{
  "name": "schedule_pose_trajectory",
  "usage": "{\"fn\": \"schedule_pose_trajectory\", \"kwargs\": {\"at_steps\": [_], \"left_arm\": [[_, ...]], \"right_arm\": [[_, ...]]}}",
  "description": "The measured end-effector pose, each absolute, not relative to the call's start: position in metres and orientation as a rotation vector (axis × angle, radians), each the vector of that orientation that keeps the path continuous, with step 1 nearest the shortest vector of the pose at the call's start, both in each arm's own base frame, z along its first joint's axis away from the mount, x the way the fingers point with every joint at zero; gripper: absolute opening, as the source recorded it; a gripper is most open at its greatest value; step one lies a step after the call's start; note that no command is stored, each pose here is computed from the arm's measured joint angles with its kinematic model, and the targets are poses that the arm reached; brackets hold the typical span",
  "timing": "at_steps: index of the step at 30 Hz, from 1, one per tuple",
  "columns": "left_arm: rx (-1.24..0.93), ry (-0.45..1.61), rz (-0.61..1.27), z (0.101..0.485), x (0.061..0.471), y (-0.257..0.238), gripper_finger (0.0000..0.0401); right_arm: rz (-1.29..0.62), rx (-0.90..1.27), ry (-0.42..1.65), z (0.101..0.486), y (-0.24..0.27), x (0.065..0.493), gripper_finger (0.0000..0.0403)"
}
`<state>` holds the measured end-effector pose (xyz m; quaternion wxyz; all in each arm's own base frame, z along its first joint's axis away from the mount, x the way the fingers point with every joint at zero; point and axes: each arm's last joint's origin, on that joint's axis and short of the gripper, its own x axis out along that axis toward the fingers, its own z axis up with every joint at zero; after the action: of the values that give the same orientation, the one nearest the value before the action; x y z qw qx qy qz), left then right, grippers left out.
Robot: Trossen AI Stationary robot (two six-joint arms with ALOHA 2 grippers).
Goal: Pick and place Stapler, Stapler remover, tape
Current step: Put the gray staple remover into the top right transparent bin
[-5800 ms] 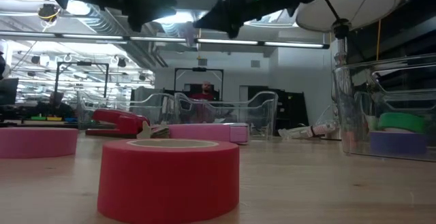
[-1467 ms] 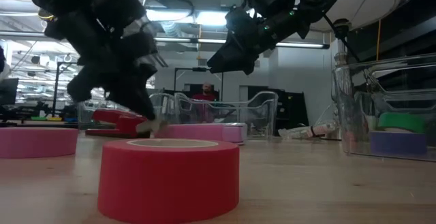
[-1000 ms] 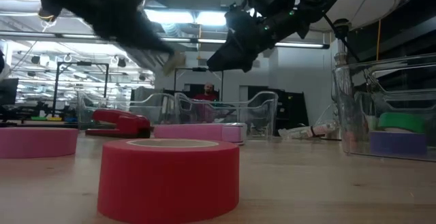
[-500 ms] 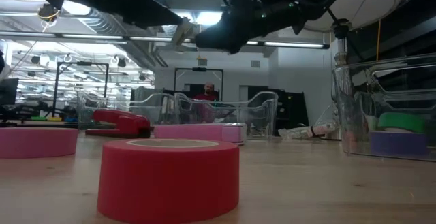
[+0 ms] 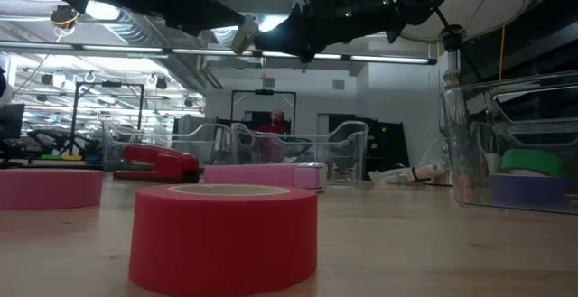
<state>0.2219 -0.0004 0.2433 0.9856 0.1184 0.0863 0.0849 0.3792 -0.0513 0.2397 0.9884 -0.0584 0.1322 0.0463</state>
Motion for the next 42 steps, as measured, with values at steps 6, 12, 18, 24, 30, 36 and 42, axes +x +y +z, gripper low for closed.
{"fn": "schedule_pose_trajectory", "kwargs": {"at_steps": [6, 12, 18, 24, 30, 36, 42], "left_arm": [[0.243, 0.177, 0.174, 0.243, 0.222, 0.000, 0.0003], [0.244, 0.178, 0.179, 0.243, 0.222, 0.000, 0.0005], [0.266, 0.184, 0.179, 0.243, 0.222, 0.000, 0.0021], [0.269, 0.189, 0.223, 0.243, 0.222, 0.001, 0.0043], [0.272, 0.186, 0.275, 0.244, 0.221, 0.003, 0.0084], [0.269, 0.192, 0.293, 0.243, 0.221, 0.003, 0.0127], [0.199, 0.225, 0.295, 0.239, 0.220, 0.003, 0.0140]], "right_arm": [[0.108, -0.170, 0.242, 0.242, -0.050, 0.380, 0.0009], [0.105, -0.167, 0.244, 0.241, -0.050, 0.380, 0.0005], [0.102, -0.137, 0.257, 0.240, -0.049, 0.380, 0.0003], [0.068, -0.085, 0.279, 0.239, -0.057, 0.378, 0.0001], [0.015, -0.017, 0.323, 0.235, -0.074, 0.374, 0.0001], [-0.163, 0.012, 0.411, 0.227, -0.093, 0.367, 0.0000], [-0.338, 0.015, 0.501, 0.220, -0.109, 0.359, 0.0000]]}}
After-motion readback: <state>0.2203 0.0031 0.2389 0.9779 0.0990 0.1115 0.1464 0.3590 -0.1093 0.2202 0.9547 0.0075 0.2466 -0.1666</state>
